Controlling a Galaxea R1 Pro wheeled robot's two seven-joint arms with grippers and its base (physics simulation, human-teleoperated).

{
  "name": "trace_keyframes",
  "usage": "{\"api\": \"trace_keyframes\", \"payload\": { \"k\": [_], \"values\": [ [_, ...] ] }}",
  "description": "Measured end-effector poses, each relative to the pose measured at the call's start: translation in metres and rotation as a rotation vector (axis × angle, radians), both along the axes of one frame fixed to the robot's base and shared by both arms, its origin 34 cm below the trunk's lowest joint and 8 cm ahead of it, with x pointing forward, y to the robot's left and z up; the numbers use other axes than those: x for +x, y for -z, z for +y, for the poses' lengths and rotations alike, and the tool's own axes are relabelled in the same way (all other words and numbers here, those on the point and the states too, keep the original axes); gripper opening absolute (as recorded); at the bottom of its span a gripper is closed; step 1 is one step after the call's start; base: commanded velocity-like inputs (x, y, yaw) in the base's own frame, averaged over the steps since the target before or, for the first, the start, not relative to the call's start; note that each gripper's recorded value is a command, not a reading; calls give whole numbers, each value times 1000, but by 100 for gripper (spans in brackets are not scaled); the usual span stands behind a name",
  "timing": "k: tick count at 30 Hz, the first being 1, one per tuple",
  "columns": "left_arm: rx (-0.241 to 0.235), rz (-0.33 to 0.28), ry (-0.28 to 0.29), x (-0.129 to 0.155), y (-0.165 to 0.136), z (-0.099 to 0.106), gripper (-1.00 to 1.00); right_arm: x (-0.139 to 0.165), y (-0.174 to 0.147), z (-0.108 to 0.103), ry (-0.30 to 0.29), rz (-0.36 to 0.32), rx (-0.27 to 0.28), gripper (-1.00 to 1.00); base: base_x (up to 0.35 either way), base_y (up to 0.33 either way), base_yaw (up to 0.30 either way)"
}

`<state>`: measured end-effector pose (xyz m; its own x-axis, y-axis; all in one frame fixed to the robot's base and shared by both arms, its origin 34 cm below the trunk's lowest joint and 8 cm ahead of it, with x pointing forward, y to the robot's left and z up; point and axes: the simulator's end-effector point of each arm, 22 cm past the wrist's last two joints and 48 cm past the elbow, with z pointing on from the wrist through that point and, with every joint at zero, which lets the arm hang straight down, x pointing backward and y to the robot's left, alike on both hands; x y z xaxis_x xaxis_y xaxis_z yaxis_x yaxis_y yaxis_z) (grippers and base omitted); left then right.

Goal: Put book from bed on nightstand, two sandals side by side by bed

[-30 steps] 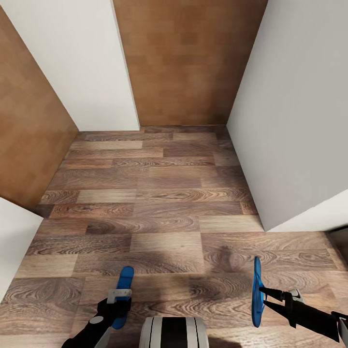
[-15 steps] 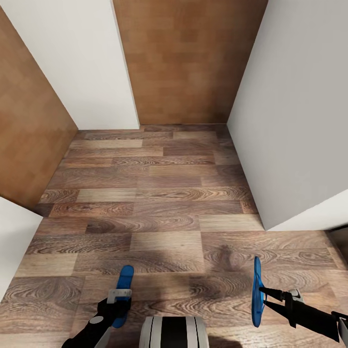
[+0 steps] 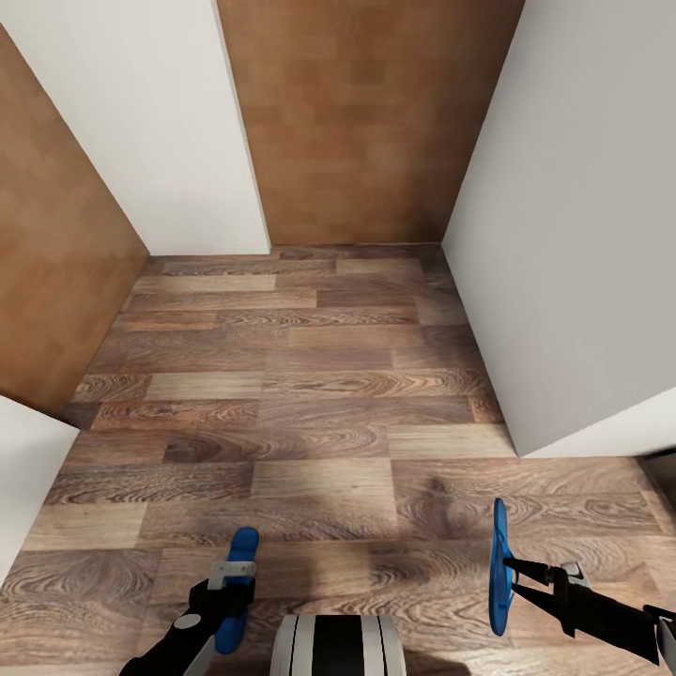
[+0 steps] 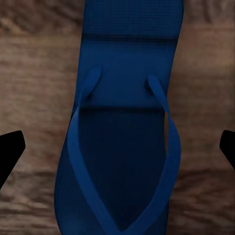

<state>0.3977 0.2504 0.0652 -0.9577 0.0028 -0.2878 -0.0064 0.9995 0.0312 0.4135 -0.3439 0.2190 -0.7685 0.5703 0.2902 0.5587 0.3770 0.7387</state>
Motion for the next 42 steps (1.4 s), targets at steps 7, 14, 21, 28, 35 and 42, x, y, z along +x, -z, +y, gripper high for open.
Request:
{"api": "trace_keyframes", "payload": {
  "k": [7,14,21,28,35,42],
  "values": [
    [0,12,0,-5,4,0,100,-4,5,0,-1,13,-1,-100,0,0,0],
    [0,12,0,-5,4,0,100,-4,4,0,0,13,0,-100,0,0,0],
    [0,42,0,-18,14,0,100,-12,14,0,-1,41,-1,-100,0,0,0],
    [0,58,1,-25,19,0,100,-17,20,0,0,58,0,-100,0,0,0],
    [0,75,1,-33,24,0,100,-21,25,0,-1,74,-1,-100,0,0,0],
    [0,79,1,-35,25,0,100,-23,27,0,0,78,0,-100,0,0,0]
  ]
}}
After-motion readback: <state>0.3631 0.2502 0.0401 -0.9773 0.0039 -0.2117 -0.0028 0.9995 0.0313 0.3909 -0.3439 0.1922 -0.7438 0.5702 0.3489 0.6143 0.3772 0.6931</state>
